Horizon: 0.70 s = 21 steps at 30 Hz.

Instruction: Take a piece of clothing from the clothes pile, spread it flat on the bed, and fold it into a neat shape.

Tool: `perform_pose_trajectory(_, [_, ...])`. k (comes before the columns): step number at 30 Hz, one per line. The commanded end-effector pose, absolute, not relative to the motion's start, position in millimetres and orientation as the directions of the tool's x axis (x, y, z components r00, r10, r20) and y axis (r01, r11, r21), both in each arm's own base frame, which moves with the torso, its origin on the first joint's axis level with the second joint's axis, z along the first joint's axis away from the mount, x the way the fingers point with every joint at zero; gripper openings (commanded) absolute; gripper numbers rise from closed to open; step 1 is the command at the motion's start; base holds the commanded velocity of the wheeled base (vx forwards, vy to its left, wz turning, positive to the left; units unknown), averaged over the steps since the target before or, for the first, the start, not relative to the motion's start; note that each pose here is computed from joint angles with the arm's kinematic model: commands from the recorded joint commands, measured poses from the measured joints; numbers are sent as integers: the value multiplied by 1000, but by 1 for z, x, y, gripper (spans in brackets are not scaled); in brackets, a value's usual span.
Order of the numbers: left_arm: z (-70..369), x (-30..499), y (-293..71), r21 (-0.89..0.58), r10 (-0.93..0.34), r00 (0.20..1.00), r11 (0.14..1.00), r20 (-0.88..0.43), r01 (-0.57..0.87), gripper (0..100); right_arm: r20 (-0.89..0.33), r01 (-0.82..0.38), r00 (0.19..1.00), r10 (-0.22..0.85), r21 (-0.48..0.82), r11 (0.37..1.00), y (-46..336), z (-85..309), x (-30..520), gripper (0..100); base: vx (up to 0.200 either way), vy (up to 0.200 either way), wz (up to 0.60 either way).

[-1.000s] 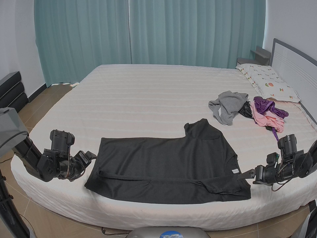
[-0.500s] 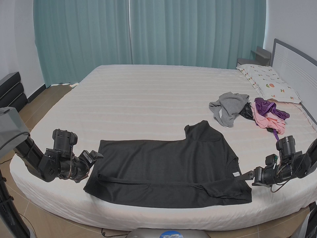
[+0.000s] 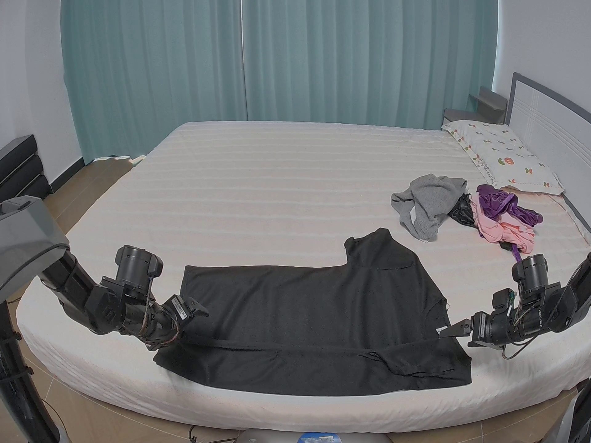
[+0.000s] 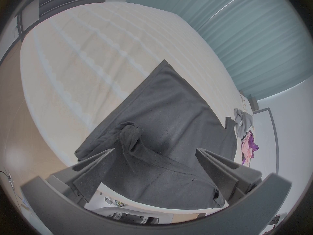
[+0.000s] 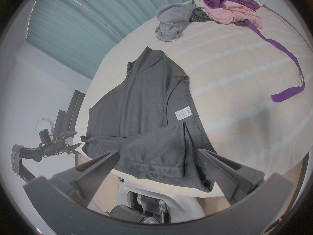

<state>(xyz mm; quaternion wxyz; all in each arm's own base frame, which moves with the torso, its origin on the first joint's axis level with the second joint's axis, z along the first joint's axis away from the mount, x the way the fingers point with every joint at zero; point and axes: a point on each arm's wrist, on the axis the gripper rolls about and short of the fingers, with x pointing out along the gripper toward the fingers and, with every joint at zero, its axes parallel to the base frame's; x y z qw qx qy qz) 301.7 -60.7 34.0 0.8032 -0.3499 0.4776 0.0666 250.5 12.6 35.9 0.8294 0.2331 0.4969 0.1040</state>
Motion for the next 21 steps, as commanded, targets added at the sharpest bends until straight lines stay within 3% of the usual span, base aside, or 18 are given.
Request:
perform_pose_trajectory(1, [15, 313, -68, -463, -218, 494, 761, -842, -454, 100, -773, 57, 490, 402, 488, 871, 13, 32, 253, 100, 0, 0, 0])
perform_pose_trajectory(5, [7, 318, -71, -442, -201, 480, 768, -854, -464, 100, -767, 50, 501, 402, 489, 871, 13, 33, 255, 100, 0, 0, 0])
perform_pose_trajectory(10, [7, 343, -69, -456, -165, 533, 750, -830, -479, 100, -765, 47, 503, 403, 489, 871, 13, 33, 256, 100, 0, 0, 0])
perform_pose_trajectory(12, [8, 354, -66, -475, -152, 556, 724, -817, -501, 100, -763, 44, 504, 403, 489, 871, 14, 34, 256, 100, 0, 0, 0])
perform_pose_trajectory(16, [19, 384, -49, -568, -127, 630, 592, -766, -572, 100, -761, 40, 507, 405, 490, 871, 14, 34, 258, 100, 0, 0, 0])
perform_pose_trajectory(21, [19, 391, -29, -585, -102, 643, 541, -759, -604, 100, -766, 44, 500, 405, 489, 871, 14, 30, 259, 100, 0, 0, 0])
